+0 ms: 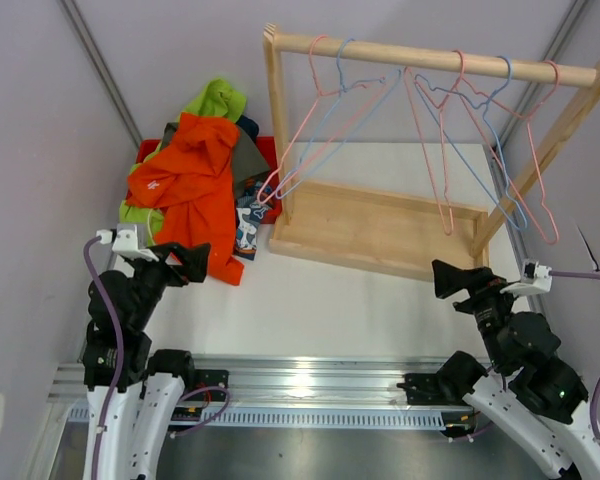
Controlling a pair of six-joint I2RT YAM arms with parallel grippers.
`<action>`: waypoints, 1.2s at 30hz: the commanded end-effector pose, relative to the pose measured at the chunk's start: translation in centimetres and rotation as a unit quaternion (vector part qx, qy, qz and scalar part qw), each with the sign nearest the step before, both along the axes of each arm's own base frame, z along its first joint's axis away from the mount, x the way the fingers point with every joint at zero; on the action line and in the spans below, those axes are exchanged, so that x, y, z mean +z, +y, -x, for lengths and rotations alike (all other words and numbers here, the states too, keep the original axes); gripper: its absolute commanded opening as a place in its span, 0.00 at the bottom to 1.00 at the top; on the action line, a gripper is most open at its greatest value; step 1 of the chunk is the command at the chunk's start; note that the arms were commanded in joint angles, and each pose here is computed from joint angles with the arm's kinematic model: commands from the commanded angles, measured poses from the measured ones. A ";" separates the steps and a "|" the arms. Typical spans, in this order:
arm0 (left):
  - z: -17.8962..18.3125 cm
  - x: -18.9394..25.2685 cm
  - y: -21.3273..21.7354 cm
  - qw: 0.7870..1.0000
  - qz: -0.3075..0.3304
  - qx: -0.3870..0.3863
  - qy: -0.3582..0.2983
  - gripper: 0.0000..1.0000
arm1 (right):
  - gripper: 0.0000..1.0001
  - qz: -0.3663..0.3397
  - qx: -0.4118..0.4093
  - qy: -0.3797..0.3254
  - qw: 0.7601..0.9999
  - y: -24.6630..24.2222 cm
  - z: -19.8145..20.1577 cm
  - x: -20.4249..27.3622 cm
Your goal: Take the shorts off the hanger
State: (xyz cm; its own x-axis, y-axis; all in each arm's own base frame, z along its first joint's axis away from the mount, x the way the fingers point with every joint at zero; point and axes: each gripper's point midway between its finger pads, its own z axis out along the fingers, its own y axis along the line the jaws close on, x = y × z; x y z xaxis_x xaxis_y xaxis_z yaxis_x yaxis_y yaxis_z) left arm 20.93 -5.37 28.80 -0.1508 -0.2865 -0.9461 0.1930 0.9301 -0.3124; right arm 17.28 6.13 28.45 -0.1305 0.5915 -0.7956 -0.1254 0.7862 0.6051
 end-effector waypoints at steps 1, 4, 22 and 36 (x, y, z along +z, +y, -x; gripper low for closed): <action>-0.5 -0.1 0.4 1.000 -0.019 0.006 0.010 0.99 | 0.99 0.000 -0.079 -0.005 0.997 -3.5 0.2 1.1; -0.9 -0.5 0.4 1.000 -0.016 0.007 0.016 0.99 | 0.99 -0.010 -0.072 -0.006 0.997 -3.1 0.1 0.8; -1.5 -1.4 0.8 0.999 -0.021 0.019 0.043 0.99 | 0.99 0.002 -0.023 -0.006 1.000 -0.8 -0.2 0.0; -1.5 -1.5 0.7 0.999 -0.021 0.017 0.044 0.99 | 1.00 -0.002 -0.018 -0.005 1.000 -0.7 0.0 0.0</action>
